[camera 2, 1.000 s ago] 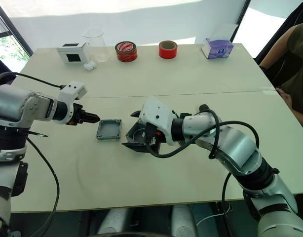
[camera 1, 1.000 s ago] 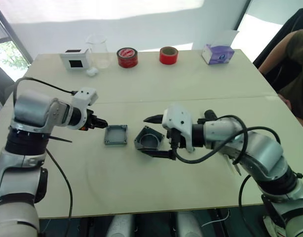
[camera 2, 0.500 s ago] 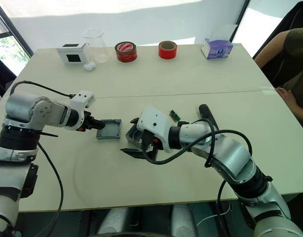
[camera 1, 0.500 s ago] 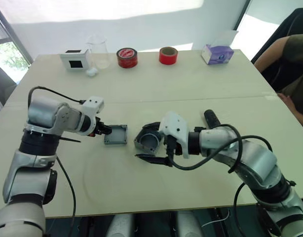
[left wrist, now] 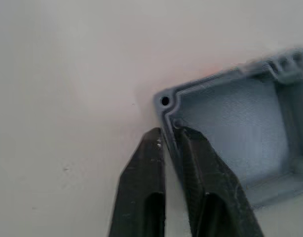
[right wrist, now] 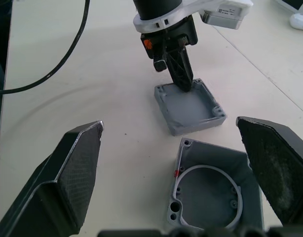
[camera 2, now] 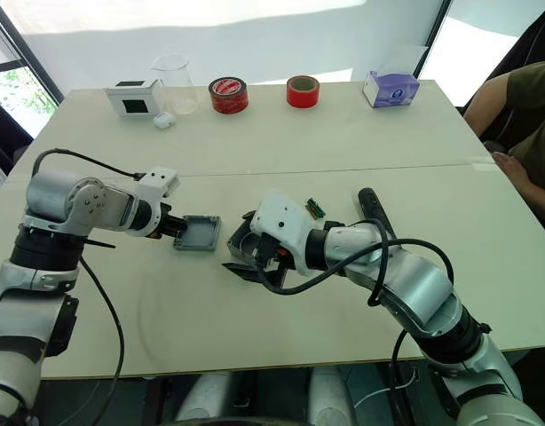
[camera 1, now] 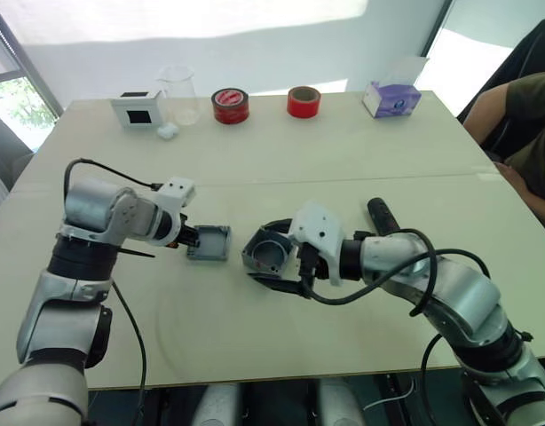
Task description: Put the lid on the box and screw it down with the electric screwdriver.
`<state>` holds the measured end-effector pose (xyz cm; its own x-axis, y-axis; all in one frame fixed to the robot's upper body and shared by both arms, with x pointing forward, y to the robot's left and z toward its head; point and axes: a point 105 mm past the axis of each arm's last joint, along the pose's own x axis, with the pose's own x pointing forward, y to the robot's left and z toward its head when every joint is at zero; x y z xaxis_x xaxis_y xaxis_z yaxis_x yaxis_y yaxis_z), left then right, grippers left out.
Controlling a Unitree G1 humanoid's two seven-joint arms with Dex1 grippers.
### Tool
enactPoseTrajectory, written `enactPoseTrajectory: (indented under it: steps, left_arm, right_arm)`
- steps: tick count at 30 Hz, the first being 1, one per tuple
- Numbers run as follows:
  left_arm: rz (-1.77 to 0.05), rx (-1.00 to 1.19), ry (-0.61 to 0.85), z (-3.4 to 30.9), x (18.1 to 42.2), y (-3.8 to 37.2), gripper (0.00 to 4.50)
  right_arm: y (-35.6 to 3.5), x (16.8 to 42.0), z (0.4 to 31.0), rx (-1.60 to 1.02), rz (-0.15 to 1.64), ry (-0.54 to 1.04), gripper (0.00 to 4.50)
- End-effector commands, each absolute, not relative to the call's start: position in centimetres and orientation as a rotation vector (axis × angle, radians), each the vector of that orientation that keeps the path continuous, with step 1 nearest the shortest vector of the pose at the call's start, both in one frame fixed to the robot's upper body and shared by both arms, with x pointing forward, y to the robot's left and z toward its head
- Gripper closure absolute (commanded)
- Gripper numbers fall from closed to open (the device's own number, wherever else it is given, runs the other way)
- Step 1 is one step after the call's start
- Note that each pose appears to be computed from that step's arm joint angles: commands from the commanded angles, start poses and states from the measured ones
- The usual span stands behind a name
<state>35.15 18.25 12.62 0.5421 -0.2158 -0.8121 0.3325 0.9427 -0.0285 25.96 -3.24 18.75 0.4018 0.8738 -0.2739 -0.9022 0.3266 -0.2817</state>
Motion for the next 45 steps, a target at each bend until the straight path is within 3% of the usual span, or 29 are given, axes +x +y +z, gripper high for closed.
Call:
enactPoseTrajectory:
  steps: [1, 6, 7, 9, 11, 18, 26, 39, 45]
  left_arm:
    - [-0.303, 0.112, 0.997, 10.8, 34.7, 18.2, 4.46]
    - [-0.277, 0.102, 0.936, 11.7, 35.3, 18.3, 4.46]
    - [-0.285, 0.099, 0.842, 12.9, 36.4, 18.3, 4.46]
    - [-0.346, 0.071, 0.46, 17.8, 39.7, 18.4, 4.46]
    - [-0.38, 0.012, 0.178, 21.7, 41.0, 18.5, 4.46]
    - [-0.38, -0.09, -0.211, 27.1, 41.8, 16.8, 4.46]
    - [-0.485, -0.029, -0.313, 27.9, 41.6, 12.7, 4.46]
    - [-0.626, -0.045, -0.333, 28.6, 40.2, 10.1, 4.46]
    - [-0.641, -0.051, -0.33, 28.7, 40.1, 9.9, 4.5]
  right_arm:
    - [-3.8, 25.9, 19.9, -0.415, 1.161, 0.038, 0.0]
    - [-4.5, 26.3, 20.5, -0.38, 1.16, 0.043, 0.0]
    - [-4.8, 27.3, 21.4, -0.351, 1.111, 0.01, 0.0]
    - [-5.9, 30.6, 23.4, -0.206, 0.969, -0.046, 0.0]
    - [-6.4, 32.7, 23.9, -0.12, 0.9, -0.054, 0.0]
    - [-5.3, 37.0, 25.4, 0.143, 0.891, -0.01, 0.0]
    - [-4.8, 38.0, 27.9, 0.25, 0.952, -0.015, 0.0]
    - [-5.4, 38.6, 27.7, 0.316, 0.906, 0.002, 0.0]
    - [-5.5, 38.5, 27.6, 0.31, 0.899, 0.0, 1.65]
